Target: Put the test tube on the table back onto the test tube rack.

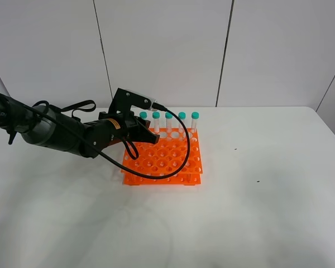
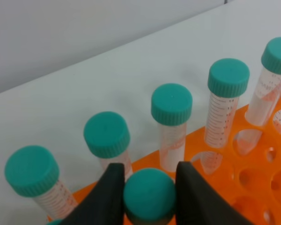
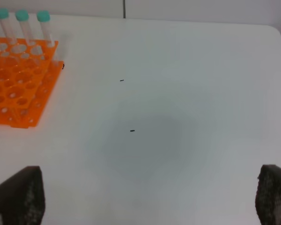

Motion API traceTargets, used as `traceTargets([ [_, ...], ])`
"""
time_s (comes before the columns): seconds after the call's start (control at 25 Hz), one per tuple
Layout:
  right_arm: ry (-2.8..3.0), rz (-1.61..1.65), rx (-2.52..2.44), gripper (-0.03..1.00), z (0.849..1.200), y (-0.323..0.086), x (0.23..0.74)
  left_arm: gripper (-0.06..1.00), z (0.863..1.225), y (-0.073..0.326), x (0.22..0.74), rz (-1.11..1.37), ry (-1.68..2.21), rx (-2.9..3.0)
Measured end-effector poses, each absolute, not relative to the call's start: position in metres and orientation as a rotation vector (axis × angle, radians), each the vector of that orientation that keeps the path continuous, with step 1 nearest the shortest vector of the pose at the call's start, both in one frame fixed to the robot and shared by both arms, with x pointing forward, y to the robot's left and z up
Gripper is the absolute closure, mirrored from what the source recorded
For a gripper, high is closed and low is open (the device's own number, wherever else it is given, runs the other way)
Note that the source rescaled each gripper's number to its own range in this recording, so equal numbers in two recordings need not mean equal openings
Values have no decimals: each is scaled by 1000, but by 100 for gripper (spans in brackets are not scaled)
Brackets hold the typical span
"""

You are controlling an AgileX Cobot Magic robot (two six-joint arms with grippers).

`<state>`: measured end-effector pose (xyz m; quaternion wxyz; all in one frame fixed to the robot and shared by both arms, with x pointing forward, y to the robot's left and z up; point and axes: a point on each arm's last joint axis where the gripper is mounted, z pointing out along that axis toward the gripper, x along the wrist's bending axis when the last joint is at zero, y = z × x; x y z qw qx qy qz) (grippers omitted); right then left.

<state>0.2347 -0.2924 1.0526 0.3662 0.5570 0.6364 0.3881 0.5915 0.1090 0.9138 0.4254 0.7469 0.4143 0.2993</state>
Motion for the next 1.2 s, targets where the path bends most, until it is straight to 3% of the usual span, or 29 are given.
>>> traceTargets([
  [0.36, 1636, 998, 1432, -3, 1053, -292, 235, 60, 913, 109, 591, 743, 1042, 1868],
  [0.68, 1636, 998, 1432, -3, 1053, -292, 235, 58, 920, 109, 591, 748, 1036, 1856],
  [1.2, 1636, 998, 1432, -3, 1053, -292, 235, 58, 1008, 119, 569, 764, 985, 1769],
])
